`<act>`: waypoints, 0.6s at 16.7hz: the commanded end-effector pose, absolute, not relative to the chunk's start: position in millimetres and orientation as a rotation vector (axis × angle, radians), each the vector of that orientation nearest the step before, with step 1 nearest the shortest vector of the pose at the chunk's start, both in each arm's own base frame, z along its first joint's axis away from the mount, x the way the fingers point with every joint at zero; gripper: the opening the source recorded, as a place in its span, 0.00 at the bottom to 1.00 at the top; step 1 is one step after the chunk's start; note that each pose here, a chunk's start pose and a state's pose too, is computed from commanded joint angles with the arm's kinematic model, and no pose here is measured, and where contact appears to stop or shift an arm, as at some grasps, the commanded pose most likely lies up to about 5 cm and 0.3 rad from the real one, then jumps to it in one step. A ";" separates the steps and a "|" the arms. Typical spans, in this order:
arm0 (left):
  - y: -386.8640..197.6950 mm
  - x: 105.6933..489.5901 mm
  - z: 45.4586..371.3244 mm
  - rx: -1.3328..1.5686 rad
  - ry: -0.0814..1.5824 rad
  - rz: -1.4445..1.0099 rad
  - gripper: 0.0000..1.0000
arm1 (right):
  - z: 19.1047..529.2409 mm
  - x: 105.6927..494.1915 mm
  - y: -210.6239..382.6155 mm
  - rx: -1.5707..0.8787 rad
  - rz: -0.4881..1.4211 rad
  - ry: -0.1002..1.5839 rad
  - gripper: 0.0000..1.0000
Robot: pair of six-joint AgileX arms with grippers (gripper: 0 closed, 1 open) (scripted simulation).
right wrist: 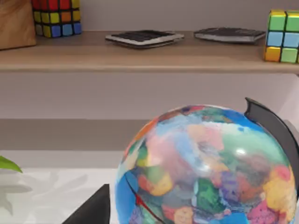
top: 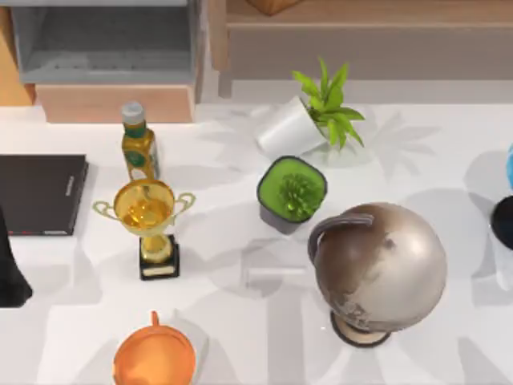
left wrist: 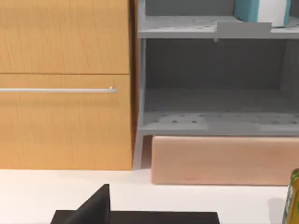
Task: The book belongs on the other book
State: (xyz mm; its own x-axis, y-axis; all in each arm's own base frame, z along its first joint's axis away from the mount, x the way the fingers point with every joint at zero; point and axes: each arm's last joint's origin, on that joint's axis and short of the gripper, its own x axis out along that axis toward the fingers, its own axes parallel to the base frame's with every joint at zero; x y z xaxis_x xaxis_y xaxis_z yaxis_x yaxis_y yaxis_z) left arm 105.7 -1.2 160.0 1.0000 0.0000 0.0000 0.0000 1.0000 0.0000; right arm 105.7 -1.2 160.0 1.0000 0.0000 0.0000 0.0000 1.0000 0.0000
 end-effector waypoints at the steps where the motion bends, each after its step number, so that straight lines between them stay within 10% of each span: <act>1: -1.2 105.7 160.0 0.000 0.000 0.000 1.00 | 160.0 105.7 -1.2 0.000 0.000 0.000 1.00; 10: -7.7 127.1 252.6 -0.015 -0.100 -0.011 1.00 | 160.0 105.7 -1.2 0.000 0.000 0.000 1.00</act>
State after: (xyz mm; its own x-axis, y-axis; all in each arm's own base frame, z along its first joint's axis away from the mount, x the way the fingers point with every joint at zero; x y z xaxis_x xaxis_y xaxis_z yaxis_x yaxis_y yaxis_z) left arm 127.1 -7.7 252.6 0.9949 -0.0101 0.1001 0.0116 0.9998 -0.0148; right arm 105.7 -1.2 160.0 1.0000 0.0000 0.0000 0.0000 1.0000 0.0000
